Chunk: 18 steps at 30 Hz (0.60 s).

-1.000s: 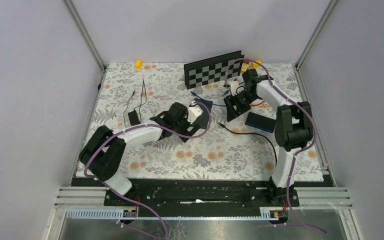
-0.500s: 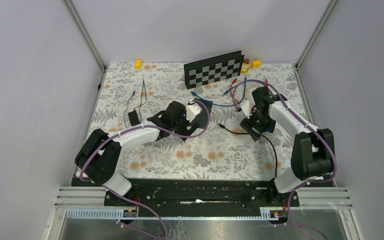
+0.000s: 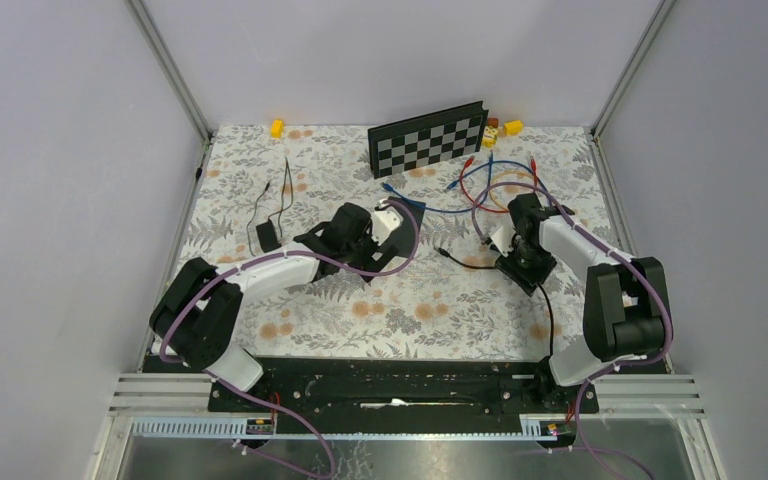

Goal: Pull the plug from the switch port
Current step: Place the connector at the center of the board.

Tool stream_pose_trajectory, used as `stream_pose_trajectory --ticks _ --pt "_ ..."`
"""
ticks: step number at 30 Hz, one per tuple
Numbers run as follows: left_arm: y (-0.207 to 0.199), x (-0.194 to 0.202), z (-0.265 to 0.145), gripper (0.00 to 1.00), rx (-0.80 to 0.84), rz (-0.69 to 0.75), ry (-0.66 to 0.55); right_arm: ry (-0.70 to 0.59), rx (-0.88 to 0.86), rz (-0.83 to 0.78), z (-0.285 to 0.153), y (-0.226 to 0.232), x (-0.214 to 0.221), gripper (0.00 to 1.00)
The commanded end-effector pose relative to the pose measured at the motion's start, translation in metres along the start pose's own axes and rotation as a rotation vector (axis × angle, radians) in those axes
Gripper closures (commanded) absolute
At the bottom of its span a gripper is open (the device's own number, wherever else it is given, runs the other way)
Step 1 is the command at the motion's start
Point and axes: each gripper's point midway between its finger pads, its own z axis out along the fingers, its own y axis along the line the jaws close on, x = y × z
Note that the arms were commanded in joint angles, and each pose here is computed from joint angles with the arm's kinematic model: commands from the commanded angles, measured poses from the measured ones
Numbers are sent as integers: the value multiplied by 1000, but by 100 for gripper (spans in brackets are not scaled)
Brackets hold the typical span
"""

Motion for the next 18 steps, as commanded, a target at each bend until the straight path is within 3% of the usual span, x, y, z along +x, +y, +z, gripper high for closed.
stream_pose_trajectory --ticks 1,5,8,13,18 --pt "6 -12 -6 1 -17 -2 -50 3 18 11 1 -5 0 54" --pt "7 -14 -7 1 -24 0 -56 5 12 14 2 -5 -1 71" --pt "10 -12 -8 1 -33 0 -56 -15 -27 13 -6 0 -5 99" --pt "12 -13 -8 1 -39 -6 -57 -134 -38 29 -48 -4 -28 100" --pt "16 -16 -10 1 -52 -13 -70 -245 60 45 -104 -29 -50 100"
